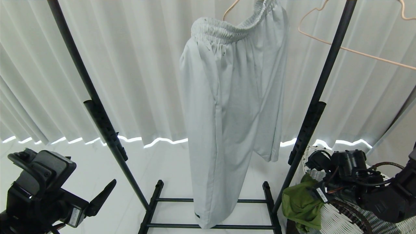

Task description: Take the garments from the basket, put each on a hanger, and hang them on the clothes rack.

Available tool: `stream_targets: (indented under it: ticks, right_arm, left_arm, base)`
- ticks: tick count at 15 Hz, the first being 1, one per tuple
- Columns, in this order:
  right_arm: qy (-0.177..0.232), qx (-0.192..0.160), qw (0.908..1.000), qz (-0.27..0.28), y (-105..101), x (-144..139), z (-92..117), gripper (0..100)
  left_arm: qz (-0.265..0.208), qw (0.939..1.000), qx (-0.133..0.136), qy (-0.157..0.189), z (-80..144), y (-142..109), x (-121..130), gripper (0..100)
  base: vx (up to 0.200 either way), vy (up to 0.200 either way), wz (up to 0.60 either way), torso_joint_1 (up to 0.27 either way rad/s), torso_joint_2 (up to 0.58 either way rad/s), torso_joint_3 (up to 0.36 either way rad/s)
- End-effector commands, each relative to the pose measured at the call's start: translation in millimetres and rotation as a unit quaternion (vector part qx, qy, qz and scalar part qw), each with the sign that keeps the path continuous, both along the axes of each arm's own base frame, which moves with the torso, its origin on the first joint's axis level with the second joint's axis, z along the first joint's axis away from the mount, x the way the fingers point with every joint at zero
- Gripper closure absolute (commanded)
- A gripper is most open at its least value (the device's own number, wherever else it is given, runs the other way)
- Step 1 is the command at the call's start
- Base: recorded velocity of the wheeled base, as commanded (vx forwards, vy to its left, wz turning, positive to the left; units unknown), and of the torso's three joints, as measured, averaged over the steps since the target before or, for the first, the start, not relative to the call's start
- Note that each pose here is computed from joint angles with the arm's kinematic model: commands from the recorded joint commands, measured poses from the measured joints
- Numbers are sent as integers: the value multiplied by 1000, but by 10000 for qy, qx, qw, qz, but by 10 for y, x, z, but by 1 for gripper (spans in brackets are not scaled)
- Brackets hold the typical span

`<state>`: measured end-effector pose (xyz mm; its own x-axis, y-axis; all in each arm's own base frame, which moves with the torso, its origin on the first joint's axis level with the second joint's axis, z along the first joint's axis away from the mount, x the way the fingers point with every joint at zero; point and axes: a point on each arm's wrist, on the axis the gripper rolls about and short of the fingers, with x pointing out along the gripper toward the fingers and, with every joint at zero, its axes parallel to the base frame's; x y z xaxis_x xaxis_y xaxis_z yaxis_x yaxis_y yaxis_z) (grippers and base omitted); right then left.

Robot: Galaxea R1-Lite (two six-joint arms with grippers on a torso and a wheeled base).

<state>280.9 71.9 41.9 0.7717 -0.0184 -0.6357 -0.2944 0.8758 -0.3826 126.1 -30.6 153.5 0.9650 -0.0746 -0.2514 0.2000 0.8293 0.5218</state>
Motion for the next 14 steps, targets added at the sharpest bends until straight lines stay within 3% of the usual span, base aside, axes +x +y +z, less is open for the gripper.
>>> stream_targets:
  ticks: [1,2,3,9,14]
  right_arm:
    - [102,-33,9999,-12,0,12,-65,0]
    - [117,-37,9999,-12,0,12,-70,0]
    - [117,-37,9999,-12,0,13,-74,100]
    - [107,-45,9999,15,20,5,-70,100]
    - [-688,180,9974,133,77,-40,288,100]
  left_arm:
    - [-20,10000,2,10,-4,-6,0,0]
    - [-20,10000,0,2,-2,-5,-2,0]
    - [-20,10000,0,2,-2,-5,-2,0]
    - [-18,10000,-7,3,-2,-5,-2,0]
    - [-14,10000,-60,-23,4,-3,-16,0]
  base:
    - [0,0,0,0,0,0]
    - [0,0,0,0,0,0]
    - [0,0,0,0,0,0]
    - [0,0,0,0,0,0]
    - [0,0,0,0,0,0]
